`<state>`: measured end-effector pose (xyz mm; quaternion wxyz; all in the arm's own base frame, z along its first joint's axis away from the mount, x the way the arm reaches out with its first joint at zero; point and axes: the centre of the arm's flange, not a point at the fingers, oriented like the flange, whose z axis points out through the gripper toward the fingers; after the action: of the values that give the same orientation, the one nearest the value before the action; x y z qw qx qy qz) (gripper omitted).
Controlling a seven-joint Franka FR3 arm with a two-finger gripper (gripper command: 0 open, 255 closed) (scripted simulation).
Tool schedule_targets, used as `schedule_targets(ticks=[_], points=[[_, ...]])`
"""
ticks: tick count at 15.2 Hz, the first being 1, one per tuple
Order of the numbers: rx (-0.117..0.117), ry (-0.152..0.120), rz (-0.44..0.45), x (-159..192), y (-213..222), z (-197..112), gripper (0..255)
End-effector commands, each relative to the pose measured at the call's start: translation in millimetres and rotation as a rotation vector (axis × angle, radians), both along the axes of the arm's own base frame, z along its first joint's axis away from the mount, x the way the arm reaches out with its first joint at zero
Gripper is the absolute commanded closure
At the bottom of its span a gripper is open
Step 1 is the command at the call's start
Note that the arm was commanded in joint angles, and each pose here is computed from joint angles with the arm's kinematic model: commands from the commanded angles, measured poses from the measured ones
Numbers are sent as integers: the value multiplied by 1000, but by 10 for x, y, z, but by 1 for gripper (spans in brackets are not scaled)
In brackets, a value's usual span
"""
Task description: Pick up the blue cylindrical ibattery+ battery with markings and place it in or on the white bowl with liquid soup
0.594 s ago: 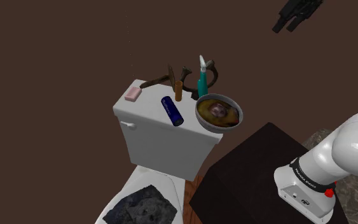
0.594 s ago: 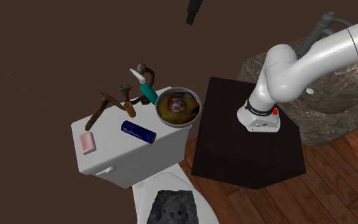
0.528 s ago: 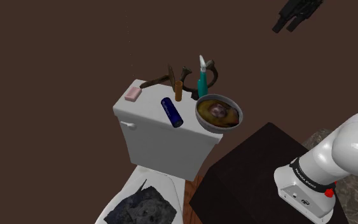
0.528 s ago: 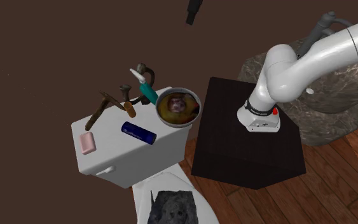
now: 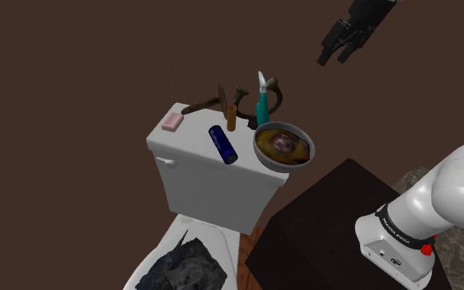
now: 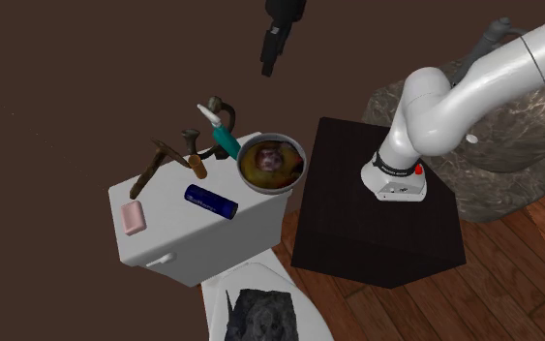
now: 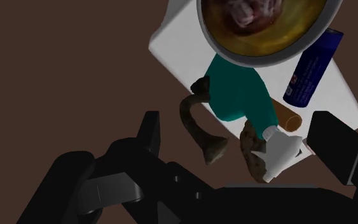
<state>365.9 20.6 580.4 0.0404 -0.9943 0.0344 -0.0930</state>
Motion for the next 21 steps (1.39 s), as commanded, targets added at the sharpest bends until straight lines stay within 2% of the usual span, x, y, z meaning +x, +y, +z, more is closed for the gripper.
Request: schedule_targets(ticks=[1,21], points=[[8,10,-2,143,150,-193,0],[81,115,-16,1243,1679,-2029,0]])
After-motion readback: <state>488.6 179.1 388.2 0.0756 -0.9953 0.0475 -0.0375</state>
